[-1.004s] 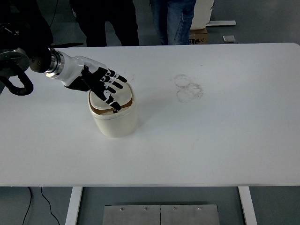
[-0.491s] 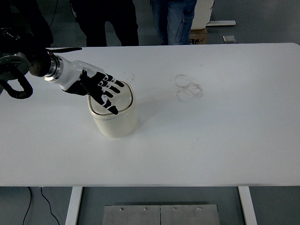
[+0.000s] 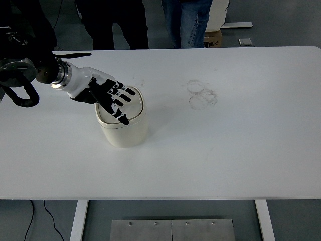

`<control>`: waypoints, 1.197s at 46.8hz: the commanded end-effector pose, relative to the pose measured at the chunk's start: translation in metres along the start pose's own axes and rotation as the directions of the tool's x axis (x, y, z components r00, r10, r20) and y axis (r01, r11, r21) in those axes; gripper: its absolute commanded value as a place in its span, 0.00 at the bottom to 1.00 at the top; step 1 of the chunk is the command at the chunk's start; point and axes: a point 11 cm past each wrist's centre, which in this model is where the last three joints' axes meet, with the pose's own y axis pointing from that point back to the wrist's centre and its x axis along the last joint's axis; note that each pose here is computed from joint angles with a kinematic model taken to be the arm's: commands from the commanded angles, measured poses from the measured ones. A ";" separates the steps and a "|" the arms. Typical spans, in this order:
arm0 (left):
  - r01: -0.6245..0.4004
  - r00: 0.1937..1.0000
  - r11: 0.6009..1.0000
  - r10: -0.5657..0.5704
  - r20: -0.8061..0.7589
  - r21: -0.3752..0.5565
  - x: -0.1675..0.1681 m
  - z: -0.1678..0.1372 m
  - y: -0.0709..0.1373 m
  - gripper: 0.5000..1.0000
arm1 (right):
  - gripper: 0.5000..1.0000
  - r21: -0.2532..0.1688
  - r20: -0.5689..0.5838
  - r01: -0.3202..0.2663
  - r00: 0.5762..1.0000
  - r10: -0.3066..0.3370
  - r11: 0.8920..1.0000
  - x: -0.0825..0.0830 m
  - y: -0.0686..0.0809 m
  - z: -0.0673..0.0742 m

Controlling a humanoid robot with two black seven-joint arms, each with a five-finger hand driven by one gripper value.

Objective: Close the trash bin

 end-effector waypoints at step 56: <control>-0.047 0.999 0.999 0.047 0.000 -0.023 0.013 0.008 0.014 1.00 | 0.98 0.000 0.000 0.001 1.000 -0.001 1.000 0.000 0.000 0.000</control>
